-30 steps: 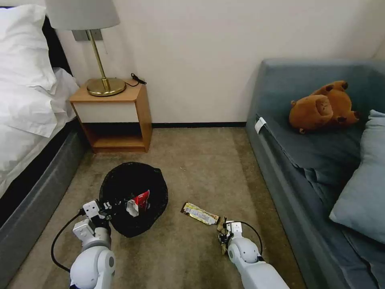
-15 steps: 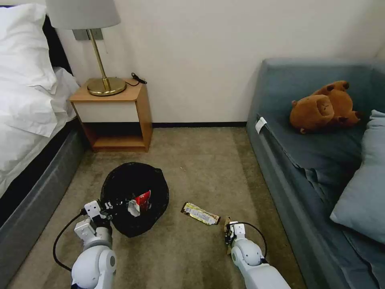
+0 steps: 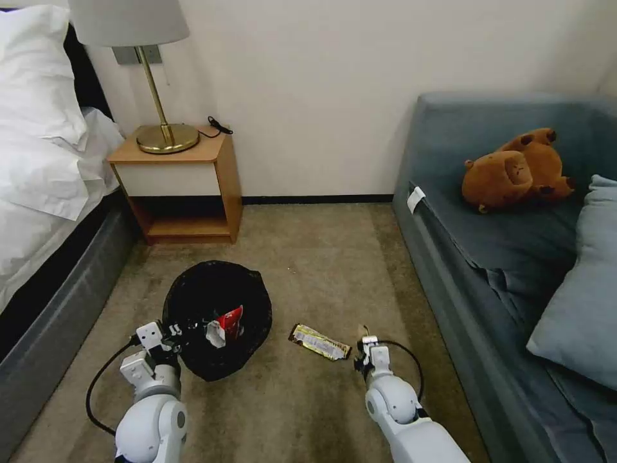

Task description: Pick up the trash bin, then pick up the garbage on the floor and place it into the trash bin.

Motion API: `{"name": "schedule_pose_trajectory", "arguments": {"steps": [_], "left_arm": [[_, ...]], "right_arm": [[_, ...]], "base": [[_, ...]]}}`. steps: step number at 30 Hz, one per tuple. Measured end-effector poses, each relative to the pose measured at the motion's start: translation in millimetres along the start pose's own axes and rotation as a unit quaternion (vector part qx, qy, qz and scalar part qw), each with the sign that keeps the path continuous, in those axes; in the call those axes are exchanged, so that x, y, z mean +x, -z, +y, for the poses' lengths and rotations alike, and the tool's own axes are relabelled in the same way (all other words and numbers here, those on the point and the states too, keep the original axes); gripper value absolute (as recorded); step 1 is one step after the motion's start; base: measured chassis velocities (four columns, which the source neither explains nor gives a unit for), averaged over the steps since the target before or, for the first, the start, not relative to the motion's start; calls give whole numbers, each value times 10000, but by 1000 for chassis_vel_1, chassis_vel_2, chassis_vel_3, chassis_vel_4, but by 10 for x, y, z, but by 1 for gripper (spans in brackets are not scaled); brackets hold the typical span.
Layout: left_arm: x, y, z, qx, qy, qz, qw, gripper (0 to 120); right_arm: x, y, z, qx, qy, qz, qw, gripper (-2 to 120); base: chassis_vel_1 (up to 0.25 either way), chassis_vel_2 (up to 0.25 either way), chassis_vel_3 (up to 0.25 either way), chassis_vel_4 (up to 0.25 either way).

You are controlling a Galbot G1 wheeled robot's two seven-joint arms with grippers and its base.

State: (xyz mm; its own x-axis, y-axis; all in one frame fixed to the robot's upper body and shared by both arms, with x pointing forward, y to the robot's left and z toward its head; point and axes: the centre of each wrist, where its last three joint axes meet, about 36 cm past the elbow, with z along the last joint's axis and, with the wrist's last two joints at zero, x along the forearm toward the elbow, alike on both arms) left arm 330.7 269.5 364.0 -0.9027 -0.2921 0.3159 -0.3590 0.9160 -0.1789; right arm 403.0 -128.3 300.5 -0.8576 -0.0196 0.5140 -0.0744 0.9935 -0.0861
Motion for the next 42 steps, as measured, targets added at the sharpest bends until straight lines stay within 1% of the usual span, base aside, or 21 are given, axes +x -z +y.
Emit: {"name": "schedule_pose_trajectory", "arguments": {"steps": [1,3,4,6,7,8,9,11,12,14,15,16,19,21,26,27,29,32,35,41,42], "left_arm": [[0,0,0,0,0,0,10000,1],[-8,-5,-16,-6,-14,1,10000,1],[-8,-5,-16,-6,-14,1,10000,1],[-13,-16,-37,-4,-30,13,10000,1],[-13,-16,-37,-4,-30,13,10000,1],[-20,-30,-51,-6,-38,28,10000,1],[-20,-30,-51,-6,-38,28,10000,1],[-41,-67,-76,7,-41,61,10000,1],[-41,-67,-76,7,-41,61,10000,1],[-54,-98,-97,18,-43,86,10000,1],[-54,-98,-97,18,-43,86,10000,1],[-60,-112,-120,29,-53,100,9999,1],[-64,-119,-148,49,-67,108,9999,1],[-75,-119,-192,94,-82,104,9999,1],[-104,-129,-233,115,-96,129,9998,1],[-104,-129,-233,115,-96,129,9998,1],[-116,-142,-239,126,-87,154,9998,1],[-118,-150,-261,144,-106,176,9997,1],[-125,-141,-328,190,-201,221,9994,1],[-128,-138,-347,193,-233,222,9993,1],[-141,-143,-352,193,-236,227,9993,1]], "right_arm": [[0,0,0,0,0,0,10000,0],[125,281,169,18,81,-581,9983,0],[125,281,169,18,81,-581,9983,0],[250,504,351,25,233,-1085,9938,0],[250,504,351,25,233,-1085,9938,0],[328,624,488,66,373,-1453,9887,0],[328,624,488,66,373,-1453,9887,0],[437,763,742,81,695,-1940,9785,0],[437,763,742,81,695,-1940,9785,0],[479,841,901,94,923,-2207,9709,0],[479,841,901,94,923,-2207,9709,0],[487,875,1001,136,1076,-2336,9663,0],[473,894,1077,185,1185,-2455,9619,0],[383,890,1186,372,1274,-2648,9551,0],[291,917,1356,501,1396,-2727,9506,0],[291,917,1356,501,1396,-2727,9506,0],[262,930,1473,490,1504,-2768,9478,0],[242,929,1550,484,1560,-2788,9464,0],[215,879,1772,495,1706,-2711,9460,0],[222,777,1810,528,1773,-2553,9490,0],[243,711,1807,556,1792,-2459,9510,5]], "base": [[0,0,0,0],[0,0,0,0],[0,0,0,0],[0,0,0,0],[0,0,0,0],[0,0,0,0],[0,0,0,0],[0,0,0,0],[0,0,0,0],[0,0,0,0],[0,0,0,0],[0,0,0,0],[0,0,0,0],[0,0,0,0],[0,0,0,0],[0,0,0,0],[0,0,0,0],[0,0,0,0],[0,0,0,0],[0,0,0,0],[0,0,0,0]]}}
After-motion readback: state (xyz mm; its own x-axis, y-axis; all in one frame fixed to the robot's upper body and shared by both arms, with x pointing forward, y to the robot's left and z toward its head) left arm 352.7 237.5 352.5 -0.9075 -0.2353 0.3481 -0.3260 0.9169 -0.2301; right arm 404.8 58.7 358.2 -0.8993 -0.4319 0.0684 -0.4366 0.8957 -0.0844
